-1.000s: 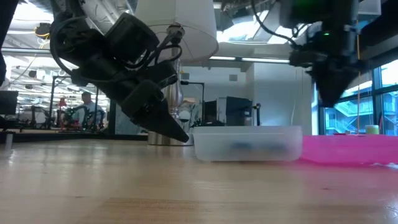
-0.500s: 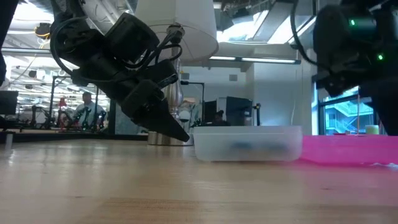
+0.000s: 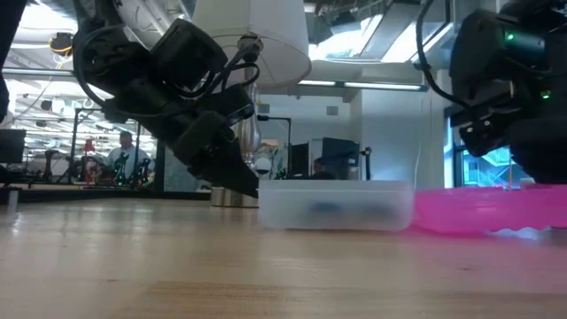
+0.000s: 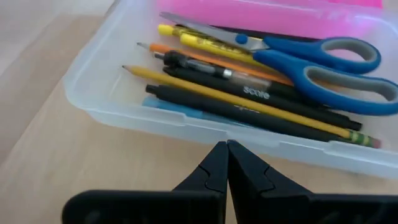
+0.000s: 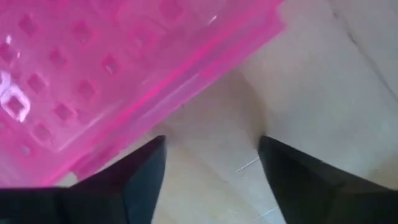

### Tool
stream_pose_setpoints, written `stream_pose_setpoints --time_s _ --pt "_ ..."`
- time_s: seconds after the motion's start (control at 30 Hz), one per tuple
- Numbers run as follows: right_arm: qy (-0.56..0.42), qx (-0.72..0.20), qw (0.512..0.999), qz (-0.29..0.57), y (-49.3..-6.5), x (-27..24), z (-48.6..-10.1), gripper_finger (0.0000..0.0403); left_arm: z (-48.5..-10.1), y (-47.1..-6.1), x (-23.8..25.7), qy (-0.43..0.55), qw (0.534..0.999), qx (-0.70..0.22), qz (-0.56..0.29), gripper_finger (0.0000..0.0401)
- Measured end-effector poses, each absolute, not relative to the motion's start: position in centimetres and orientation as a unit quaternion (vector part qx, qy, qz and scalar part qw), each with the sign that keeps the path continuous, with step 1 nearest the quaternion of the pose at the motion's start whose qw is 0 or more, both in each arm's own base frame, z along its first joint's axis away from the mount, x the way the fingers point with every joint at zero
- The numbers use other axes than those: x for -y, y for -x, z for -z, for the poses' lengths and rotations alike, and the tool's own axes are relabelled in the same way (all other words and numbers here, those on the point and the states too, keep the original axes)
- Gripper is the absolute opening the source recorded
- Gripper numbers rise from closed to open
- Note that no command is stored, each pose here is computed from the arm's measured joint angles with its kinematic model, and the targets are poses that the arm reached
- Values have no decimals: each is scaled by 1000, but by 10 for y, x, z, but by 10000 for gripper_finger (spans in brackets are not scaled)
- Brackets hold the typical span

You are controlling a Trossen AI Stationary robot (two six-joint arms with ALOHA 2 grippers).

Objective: Pick & place school supplies into a supply box
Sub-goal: Close the supply box

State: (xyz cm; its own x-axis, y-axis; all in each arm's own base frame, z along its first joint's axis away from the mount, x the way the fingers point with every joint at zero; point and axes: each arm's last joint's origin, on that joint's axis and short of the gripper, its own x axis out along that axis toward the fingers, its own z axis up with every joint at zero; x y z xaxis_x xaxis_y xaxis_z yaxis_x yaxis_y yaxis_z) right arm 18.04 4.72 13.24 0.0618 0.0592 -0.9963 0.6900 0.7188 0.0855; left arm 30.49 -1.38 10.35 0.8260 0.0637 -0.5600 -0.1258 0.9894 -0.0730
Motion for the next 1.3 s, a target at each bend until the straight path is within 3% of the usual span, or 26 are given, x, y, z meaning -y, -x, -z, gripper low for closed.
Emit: stream_pose_setpoints --time_s 0.17,0.4,0.57,1.03,1.3 --pt "-220 -632 710 220 -180 -51 -131 291 -94 -305 9 61 949 -303 -60 3" --pt "-154 -602 755 210 -181 -62 -131 295 -69 -313 3 99 953 -284 -48 3" --pt "-133 -526 807 233 -190 -67 -134 295 -65 -317 1 111 956 -268 -40 3" --pt "-135 -524 814 209 -192 -71 -135 295 -68 -322 1 118 956 -267 -21 3" --pt "-108 -493 845 176 -213 -79 -166 295 -67 -322 1 119 956 -268 -20 3"
